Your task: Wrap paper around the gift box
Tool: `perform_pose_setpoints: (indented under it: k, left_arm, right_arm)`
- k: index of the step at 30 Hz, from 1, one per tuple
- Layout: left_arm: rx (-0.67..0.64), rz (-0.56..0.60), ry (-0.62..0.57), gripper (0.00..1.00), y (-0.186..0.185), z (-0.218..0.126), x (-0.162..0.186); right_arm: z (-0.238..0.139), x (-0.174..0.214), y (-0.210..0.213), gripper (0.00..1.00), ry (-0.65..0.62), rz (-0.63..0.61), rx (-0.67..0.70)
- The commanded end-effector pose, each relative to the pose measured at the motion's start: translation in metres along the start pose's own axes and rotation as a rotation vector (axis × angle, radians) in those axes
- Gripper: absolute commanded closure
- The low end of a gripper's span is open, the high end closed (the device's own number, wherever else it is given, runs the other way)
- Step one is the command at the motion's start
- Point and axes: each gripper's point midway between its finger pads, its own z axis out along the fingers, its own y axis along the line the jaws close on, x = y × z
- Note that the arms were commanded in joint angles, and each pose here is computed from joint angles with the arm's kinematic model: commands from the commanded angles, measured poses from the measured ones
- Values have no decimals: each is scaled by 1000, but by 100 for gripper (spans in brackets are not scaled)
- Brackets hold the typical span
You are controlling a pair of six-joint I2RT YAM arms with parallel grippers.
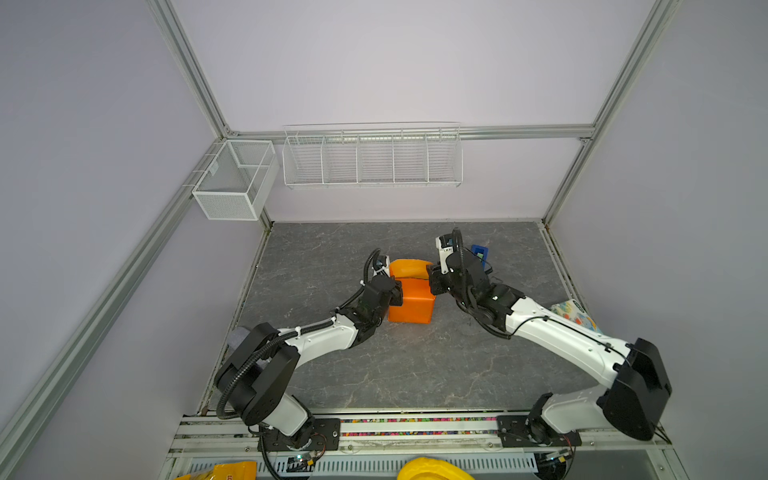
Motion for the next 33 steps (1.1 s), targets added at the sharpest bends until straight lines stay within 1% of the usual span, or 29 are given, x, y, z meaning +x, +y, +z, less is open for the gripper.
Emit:
perform_pose_setpoints:
  k: [1,3,5,9,15,19,25,30,33]
  left_arm:
    - [-19,3,61,99,5,3,23]
    - [-20,1,64,99,5,3,24]
    - [-17,-1,66,99,4,4,24]
    - [-15,-5,67,99,4,4,24]
    - [-20,-5,71,99,5,4,25]
    - [-13,-6,72,99,3,4,25]
    - [-9,-8,64,99,4,1,23]
    - [-1,-13,61,98,2,0,23]
    - [-1,-16,57,98,2,1,21]
  right_arm:
    - [3,28,23,66,114,-1,-91]
    - [10,40,33,70,143,11,-120]
    - [19,49,42,71,168,22,-146]
    - [37,66,46,76,194,38,-146]
    - [59,90,33,81,217,49,-63]
    - [75,110,19,83,248,67,-16]
    - [84,128,9,86,281,73,26]
    - [84,130,0,87,279,67,70]
    - [83,130,-1,87,282,61,74]
